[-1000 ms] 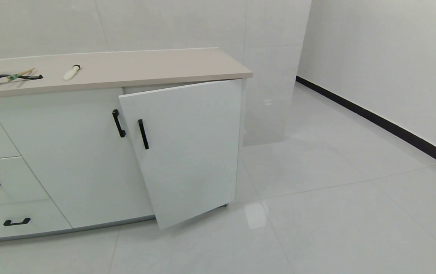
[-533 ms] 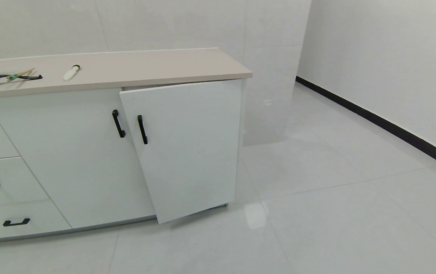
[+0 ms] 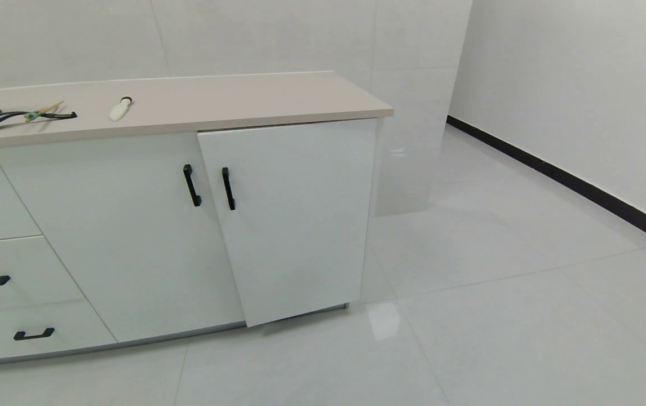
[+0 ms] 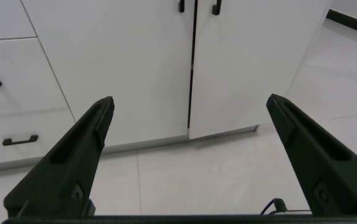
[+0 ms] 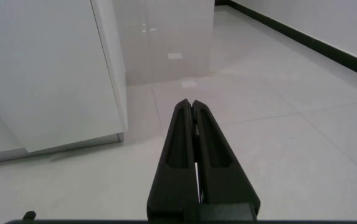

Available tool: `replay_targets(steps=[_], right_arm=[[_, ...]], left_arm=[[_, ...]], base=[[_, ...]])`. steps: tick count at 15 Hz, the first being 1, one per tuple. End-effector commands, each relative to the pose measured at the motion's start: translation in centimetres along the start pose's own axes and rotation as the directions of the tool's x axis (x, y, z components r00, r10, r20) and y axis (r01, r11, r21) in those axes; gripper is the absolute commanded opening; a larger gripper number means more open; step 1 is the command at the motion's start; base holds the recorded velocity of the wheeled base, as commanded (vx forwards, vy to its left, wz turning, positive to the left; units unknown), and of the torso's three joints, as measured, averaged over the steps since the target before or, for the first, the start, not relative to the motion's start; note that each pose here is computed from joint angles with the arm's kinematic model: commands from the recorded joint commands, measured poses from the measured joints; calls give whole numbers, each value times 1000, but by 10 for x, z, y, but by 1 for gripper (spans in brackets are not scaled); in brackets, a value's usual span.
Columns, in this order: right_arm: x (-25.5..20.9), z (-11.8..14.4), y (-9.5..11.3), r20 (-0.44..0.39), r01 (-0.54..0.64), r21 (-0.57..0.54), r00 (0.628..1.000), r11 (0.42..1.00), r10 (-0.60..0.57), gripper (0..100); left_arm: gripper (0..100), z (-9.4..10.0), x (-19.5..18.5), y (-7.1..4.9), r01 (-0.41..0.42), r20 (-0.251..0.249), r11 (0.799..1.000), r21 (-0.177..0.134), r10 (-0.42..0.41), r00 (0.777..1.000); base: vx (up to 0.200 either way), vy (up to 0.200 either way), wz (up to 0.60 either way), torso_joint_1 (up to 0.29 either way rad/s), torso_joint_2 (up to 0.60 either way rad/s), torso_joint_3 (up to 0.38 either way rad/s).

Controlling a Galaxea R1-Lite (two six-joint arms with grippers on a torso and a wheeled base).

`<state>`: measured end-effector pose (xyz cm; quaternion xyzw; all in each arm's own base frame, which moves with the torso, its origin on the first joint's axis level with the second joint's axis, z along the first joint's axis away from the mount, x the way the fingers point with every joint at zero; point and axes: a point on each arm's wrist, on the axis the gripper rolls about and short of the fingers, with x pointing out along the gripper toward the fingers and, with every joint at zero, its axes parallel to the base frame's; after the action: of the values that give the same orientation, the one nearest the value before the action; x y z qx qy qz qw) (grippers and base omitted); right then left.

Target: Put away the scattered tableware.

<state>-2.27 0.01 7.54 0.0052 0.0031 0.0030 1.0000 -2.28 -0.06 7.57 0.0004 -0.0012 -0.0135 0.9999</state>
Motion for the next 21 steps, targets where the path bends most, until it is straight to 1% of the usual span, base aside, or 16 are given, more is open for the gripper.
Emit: replay_targets(steps=[1,6,9,12,15,17,21], right_arm=[[0,0,0,-3,0,0,1000,1000,0,0],[0,0,0,-3,0,-1,1000,1000,0,0],[0,0,0,-3,1,-1,1000,1000,-1,0],[0,0,0,-3,1,-1,1000,1000,-1,0],[0,0,0,-3,8,-3,1000,1000,-8,0],[0,0,0,-3,6,-3,1000,1000,-6,0],[0,0,0,-3,6,-3,1000,1000,-6,0]], left_arm=[[100,0,0,0,1,1,1000,-1,-1,1000],[100,0,0,0,1,1,1000,-1,-1,1000],[100,0,0,0,-2,1,1000,2,2,1000],[100,0,0,0,-2,1,1000,2,2,1000],[100,0,0,0,-2,1,1000,2,2,1000],[100,0,0,0,-2,1,1000,1,2,1000],[100,0,0,0,-1,1,1000,1,1,1000]], base=[[0,200,0,-2,2,2],[0,200,0,3,2,4],[0,200,600,-1,2,1],[0,0,0,0,0,0],[0,0,600,4,4,5],[0,0,0,0,0,0],[0,200,0,4,1,2]])
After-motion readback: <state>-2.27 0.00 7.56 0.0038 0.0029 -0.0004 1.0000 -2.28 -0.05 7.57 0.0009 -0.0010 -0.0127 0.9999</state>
